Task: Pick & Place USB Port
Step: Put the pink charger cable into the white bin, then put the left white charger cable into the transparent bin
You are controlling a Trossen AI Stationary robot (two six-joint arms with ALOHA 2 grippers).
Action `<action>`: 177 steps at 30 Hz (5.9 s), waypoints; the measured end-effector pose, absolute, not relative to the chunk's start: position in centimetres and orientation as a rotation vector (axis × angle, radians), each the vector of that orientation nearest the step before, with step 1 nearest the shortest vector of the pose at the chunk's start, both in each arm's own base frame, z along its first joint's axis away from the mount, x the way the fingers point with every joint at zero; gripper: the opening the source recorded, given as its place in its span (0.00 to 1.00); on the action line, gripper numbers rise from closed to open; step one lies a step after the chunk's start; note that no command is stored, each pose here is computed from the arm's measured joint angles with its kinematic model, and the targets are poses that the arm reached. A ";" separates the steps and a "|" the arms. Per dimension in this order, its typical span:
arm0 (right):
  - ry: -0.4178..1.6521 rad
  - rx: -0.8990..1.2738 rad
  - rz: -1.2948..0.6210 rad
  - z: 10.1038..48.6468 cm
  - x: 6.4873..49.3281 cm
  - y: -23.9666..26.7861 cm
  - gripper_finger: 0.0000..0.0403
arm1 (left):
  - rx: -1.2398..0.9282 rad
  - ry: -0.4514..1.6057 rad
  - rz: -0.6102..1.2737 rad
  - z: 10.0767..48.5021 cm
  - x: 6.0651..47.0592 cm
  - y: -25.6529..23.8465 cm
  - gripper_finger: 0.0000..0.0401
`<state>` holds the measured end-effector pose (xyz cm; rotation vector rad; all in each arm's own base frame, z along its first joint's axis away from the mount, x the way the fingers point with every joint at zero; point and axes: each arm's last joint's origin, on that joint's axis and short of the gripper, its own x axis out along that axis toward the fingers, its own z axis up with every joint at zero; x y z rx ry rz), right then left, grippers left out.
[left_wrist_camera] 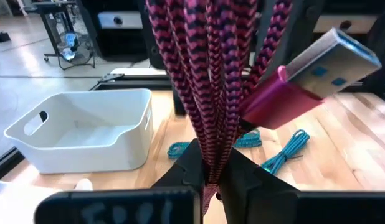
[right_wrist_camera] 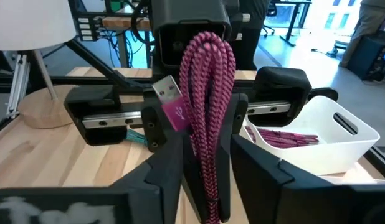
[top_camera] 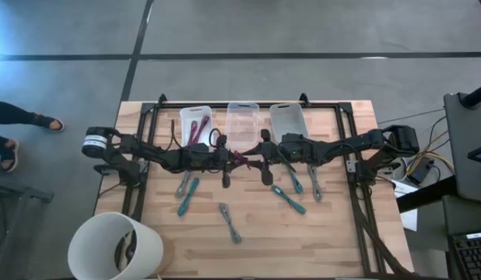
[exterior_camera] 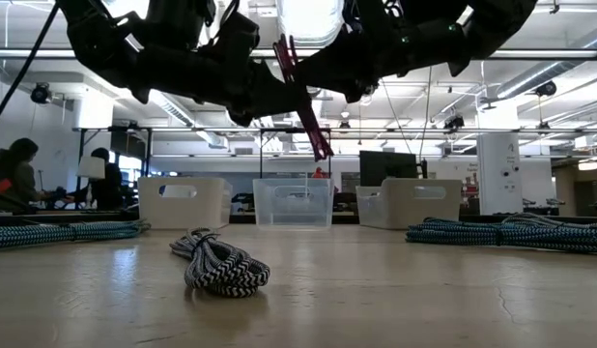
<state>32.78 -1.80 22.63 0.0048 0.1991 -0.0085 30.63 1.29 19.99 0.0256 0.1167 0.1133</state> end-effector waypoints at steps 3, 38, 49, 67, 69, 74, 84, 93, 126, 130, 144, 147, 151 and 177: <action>0.220 0.008 -0.009 23.0 32.3 -1.8 0.37 | 0.011 0.142 0.114 19.8 30.6 1.3 0.06; 0.603 0.194 -0.017 20.2 30.5 -0.3 0.43 | -0.511 0.729 0.844 27.3 21.7 13.9 0.06; 0.621 0.181 -0.015 19.7 30.7 -0.3 0.43 | -0.666 0.912 0.705 21.8 23.0 16.3 0.06; 0.622 0.176 -0.013 19.7 30.7 -0.3 0.43 | -0.663 1.042 0.701 18.0 24.3 17.3 0.14; 0.622 0.178 -0.014 19.7 30.7 -0.3 0.43 | -0.675 1.046 0.708 17.8 24.3 17.3 0.15; 0.622 0.180 -0.015 19.7 30.7 -0.3 0.43 | -0.636 1.056 0.787 17.6 24.2 17.5 0.17; 0.622 0.177 -0.014 19.7 30.7 -0.3 0.43 | -0.629 1.055 0.818 17.7 24.0 17.7 0.21; 0.622 0.172 -0.012 19.7 30.7 -0.3 0.43 | -0.600 1.036 0.797 19.6 24.1 17.7 0.21; 0.623 0.172 -0.011 19.7 30.7 -0.2 0.43 | -0.559 0.981 0.490 23.5 22.5 -0.4 0.15; 0.623 0.172 -0.011 19.7 30.7 -0.2 0.43 | -0.599 1.052 0.708 22.5 20.9 -0.8 0.15; 0.625 0.172 -0.012 19.6 30.7 -0.2 0.43 | -0.797 1.075 0.864 15.6 18.2 -0.8 0.15; 0.626 0.172 -0.011 19.6 30.7 -0.2 0.43 | -0.804 1.061 0.855 14.8 17.9 -0.8 0.15; 0.626 0.172 -0.011 19.6 30.7 -0.2 0.43 | -0.808 1.043 0.841 14.2 17.7 -0.8 0.16; 0.624 0.172 -0.012 19.6 30.7 -0.2 0.43 | -0.593 0.493 0.660 21.3 24.0 -0.6 0.02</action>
